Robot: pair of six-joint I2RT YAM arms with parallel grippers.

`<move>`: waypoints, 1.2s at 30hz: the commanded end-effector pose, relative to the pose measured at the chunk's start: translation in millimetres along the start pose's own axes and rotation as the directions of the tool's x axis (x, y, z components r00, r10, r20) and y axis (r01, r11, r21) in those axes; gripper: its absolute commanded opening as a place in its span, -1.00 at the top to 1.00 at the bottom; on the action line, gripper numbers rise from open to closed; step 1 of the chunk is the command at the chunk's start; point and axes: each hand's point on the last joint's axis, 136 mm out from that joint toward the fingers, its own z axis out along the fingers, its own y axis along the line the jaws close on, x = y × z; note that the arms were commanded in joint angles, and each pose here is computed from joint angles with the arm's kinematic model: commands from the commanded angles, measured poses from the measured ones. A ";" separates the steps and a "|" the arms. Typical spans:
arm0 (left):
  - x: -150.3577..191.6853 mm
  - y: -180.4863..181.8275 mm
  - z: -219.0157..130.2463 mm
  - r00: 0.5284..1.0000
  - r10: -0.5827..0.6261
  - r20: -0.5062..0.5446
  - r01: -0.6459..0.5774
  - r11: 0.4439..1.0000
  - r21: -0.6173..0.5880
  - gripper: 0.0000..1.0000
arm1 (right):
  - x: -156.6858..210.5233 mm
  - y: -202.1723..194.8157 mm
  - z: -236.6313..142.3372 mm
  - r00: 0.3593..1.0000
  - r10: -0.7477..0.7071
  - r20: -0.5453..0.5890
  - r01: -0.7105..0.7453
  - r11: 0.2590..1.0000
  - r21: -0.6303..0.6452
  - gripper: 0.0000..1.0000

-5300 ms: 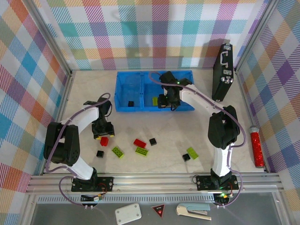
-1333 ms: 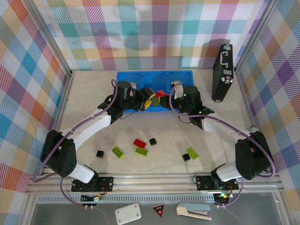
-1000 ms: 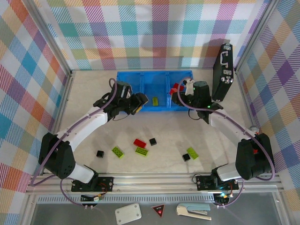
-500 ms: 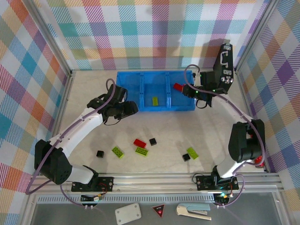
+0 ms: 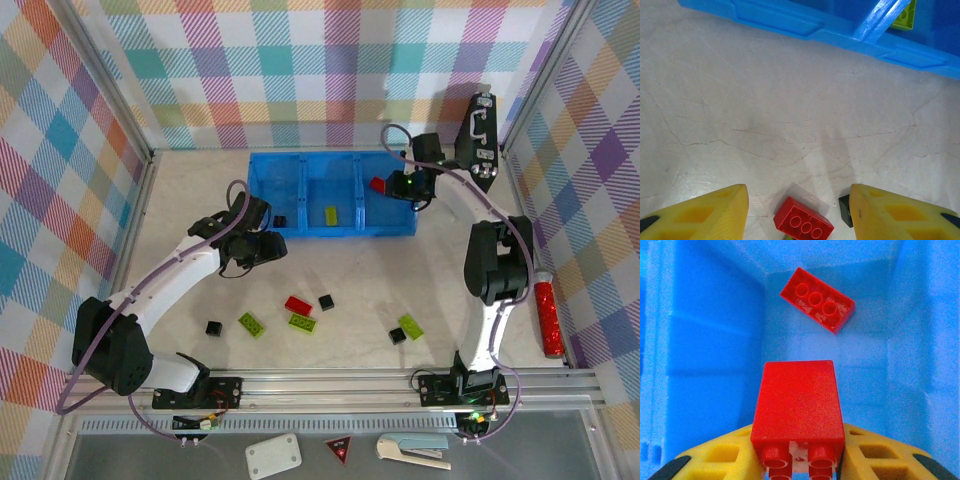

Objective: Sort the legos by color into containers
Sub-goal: Place the lego in the container.

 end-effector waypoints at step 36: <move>64.7 8.7 20.0 0.958 0.151 -0.246 -0.173 0.982 -0.073 -0.07 | 50.0 41.0 -61.8 0.995 -0.049 -0.091 0.042 0.997 -0.071 -0.03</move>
